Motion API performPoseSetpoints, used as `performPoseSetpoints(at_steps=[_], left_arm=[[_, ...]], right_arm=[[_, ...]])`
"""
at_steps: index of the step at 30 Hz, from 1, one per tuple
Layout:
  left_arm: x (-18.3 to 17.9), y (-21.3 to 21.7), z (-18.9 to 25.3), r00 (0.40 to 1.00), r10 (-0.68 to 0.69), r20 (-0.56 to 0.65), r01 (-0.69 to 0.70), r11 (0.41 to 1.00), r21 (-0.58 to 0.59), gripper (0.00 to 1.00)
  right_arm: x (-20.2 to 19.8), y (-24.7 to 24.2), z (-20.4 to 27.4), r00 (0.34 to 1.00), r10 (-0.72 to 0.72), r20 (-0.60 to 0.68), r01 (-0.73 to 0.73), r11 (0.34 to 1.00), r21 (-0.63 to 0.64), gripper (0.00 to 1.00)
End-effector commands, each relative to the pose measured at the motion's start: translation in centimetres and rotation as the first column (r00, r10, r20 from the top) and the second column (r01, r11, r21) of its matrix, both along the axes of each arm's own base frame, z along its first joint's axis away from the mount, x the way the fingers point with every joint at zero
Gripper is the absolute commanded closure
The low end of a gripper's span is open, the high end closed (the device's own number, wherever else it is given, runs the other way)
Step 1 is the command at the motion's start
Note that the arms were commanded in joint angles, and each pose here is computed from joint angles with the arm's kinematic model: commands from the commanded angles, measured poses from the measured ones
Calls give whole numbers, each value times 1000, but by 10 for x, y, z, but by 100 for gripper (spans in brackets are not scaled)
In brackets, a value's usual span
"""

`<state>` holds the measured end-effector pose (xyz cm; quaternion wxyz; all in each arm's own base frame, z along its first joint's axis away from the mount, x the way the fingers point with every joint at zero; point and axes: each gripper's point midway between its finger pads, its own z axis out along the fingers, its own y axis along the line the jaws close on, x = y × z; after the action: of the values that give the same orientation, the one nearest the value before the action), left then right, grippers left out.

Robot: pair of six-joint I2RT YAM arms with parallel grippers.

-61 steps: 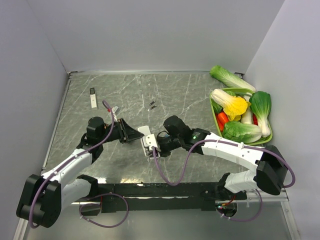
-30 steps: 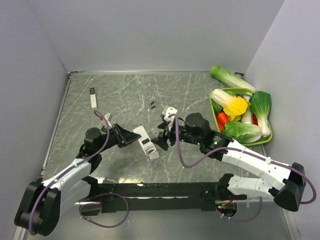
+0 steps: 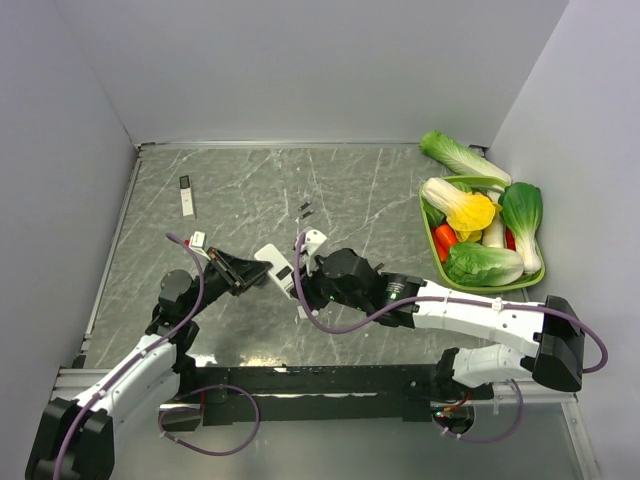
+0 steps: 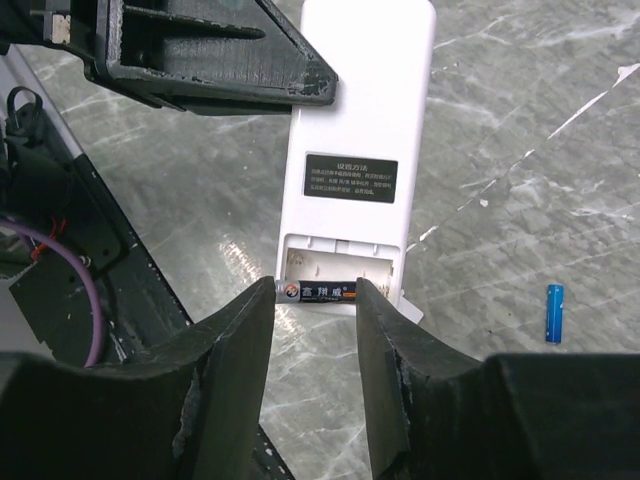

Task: Load the batteries into the remote control
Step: Load the battery into the remote control.

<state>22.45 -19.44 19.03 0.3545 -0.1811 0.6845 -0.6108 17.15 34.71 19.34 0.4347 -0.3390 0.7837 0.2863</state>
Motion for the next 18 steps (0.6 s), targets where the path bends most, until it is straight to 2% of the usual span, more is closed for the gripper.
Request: performPoseSetpoints(at_steps=[1,18], left_arm=[[1,2,19,998,14,61,-12,999,-30,99],[1,1,23,998,9,68,-7,999,-35,99]], right_arm=[[2,9,24,999,3,41,-5,999,35,56],[-2,15,14,998,38,57,-35,998,-47,63]])
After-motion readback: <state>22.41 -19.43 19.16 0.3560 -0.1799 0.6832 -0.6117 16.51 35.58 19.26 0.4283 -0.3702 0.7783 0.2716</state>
